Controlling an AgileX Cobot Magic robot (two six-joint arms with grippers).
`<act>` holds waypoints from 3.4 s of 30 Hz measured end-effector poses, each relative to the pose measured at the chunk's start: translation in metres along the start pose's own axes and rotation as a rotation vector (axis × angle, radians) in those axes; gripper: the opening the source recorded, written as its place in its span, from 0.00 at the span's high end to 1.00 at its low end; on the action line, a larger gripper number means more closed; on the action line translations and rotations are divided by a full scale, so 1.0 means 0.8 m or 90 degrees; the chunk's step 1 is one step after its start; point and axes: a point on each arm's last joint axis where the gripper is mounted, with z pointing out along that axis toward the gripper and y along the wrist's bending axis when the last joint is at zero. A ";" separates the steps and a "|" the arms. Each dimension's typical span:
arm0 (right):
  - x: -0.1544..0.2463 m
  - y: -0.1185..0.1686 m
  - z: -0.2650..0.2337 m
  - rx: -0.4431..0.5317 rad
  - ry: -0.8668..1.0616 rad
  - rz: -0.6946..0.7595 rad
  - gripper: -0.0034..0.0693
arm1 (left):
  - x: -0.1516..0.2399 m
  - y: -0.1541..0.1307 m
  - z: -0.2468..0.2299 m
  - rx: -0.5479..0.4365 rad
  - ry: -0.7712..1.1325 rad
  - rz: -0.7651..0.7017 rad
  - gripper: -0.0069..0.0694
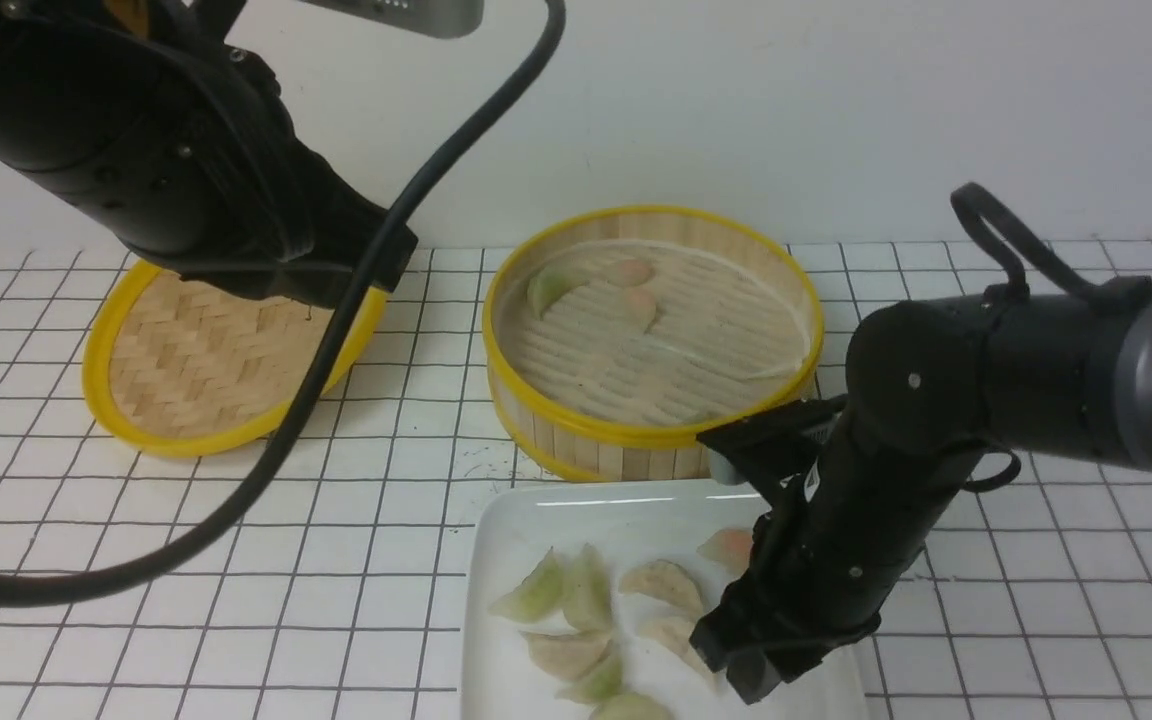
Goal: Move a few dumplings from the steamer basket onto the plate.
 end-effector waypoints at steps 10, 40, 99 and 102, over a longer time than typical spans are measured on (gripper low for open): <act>0.004 0.003 -0.016 0.007 0.064 0.021 0.19 | 0.000 0.000 0.000 0.000 0.000 0.000 0.92; 0.389 -0.019 -0.230 0.071 -1.051 0.045 0.97 | 0.009 -0.007 0.029 0.043 -0.016 -0.005 0.92; 0.374 -0.021 -0.220 0.060 -1.037 0.073 0.97 | 0.395 0.048 0.109 -0.211 -0.433 -0.136 0.92; 0.374 -0.021 -0.221 0.060 -1.037 0.073 0.97 | 0.395 0.048 0.109 -0.211 -0.433 -0.136 0.92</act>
